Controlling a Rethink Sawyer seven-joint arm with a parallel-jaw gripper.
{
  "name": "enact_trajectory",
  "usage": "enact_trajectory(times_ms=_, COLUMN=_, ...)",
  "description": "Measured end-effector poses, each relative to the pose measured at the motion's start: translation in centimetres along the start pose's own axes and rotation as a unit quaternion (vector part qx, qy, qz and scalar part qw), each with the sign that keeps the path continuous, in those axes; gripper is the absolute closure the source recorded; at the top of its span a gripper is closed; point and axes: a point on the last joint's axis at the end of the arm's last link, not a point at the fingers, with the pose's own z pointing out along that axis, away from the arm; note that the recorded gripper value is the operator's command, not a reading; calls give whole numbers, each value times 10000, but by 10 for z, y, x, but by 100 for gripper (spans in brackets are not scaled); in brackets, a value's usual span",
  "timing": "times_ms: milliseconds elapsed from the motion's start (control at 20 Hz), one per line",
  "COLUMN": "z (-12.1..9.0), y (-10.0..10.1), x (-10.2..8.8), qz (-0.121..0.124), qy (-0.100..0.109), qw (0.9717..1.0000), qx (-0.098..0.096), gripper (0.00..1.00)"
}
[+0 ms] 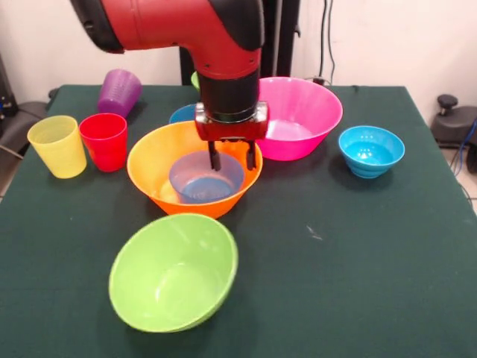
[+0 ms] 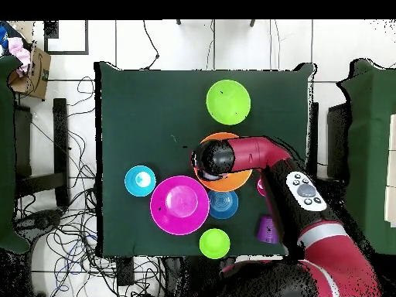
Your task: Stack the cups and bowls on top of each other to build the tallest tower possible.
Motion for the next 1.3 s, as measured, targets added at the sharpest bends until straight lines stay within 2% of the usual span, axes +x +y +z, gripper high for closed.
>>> enact_trajectory(times_ms=200, z=-6, y=21, x=-13, qz=-176, qy=-137, qw=9997, qx=85, gripper=0)
enact_trajectory(times_ms=400, z=-17, y=30, x=-21, qz=-239, qy=-245, qw=9993, qx=129, gripper=0)
enact_trajectory(times_ms=550, z=-36, y=33, x=-29, qz=-240, qy=-396, qw=9988, qx=180, gripper=0)
enact_trajectory(times_ms=600, z=-52, y=32, x=-35, qz=-201, qy=-513, qw=9983, qx=208, gripper=0)
enact_trajectory(times_ms=700, z=-62, y=31, x=-39, qz=-170, qy=-586, qw=9979, qx=221, gripper=0)
enact_trajectory(times_ms=800, z=-86, y=31, x=-46, qz=-106, qy=-726, qw=9970, qx=247, gripper=0)
enact_trajectory(times_ms=850, z=-110, y=31, x=-51, qz=-41, qy=-834, qw=9961, qx=281, gripper=0)
enact_trajectory(times_ms=950, z=-129, y=31, x=-55, qz=11, qy=-904, qw=9954, qx=312, gripper=0)
enact_trajectory(times_ms=1150, z=-189, y=37, x=-60, qz=133, qy=-1132, qw=9926, qx=419, gripper=0)
enact_trajectory(times_ms=1250, z=-205, y=41, x=-61, qz=150, qy=-1223, qw=9914, qx=445, gripper=0)
enact_trajectory(times_ms=1300, z=-226, y=49, x=-62, qz=167, qy=-1364, qw=9894, qx=463, gripper=0)
